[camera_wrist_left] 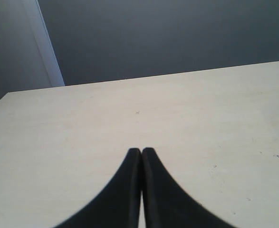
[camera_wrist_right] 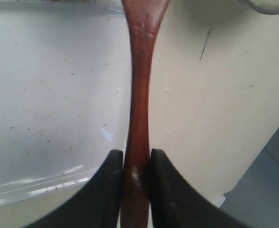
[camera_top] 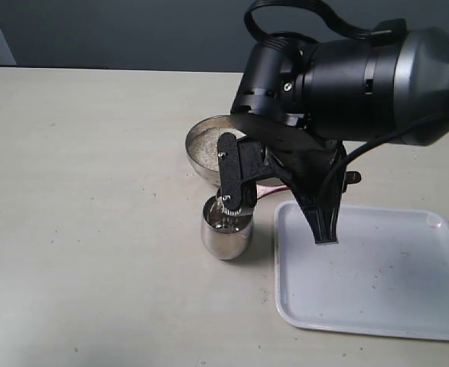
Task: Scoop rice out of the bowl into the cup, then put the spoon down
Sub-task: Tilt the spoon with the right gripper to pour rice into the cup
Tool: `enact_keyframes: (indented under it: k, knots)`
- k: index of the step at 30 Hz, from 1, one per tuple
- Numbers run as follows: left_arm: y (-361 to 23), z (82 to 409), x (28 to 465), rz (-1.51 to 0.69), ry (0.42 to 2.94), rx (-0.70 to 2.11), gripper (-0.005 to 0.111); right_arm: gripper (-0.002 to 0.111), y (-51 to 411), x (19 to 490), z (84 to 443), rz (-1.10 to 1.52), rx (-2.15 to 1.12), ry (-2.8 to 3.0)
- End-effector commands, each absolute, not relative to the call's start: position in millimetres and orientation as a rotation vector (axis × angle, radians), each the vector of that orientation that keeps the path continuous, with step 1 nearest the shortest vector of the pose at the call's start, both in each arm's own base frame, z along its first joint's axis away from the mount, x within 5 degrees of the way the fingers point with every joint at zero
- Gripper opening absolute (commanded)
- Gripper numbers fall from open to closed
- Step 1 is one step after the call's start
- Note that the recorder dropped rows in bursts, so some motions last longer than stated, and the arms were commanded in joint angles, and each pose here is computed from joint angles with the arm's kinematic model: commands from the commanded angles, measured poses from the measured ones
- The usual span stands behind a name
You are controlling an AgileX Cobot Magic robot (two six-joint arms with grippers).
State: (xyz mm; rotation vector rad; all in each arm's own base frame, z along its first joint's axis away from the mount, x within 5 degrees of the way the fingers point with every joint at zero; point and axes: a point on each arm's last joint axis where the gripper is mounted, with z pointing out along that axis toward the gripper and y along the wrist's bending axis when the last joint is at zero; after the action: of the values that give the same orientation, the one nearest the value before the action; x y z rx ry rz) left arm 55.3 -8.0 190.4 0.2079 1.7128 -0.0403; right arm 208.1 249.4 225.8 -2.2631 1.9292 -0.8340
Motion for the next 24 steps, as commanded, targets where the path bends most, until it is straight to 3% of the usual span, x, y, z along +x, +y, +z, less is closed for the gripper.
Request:
enact_keyframes:
  k: [1, 24]
  knots:
    - [-8.2, 192.2, 54.9, -0.049, 1.703, 0.206, 0.0, -0.001, 249.2, 208.1, 225.3, -0.856, -2.265, 1.921]
    - [-8.2, 192.2, 54.9, -0.049, 1.703, 0.206, 0.0, -0.001, 253.5, 205.7, 227.8, -0.917, -2.271, 1.847]
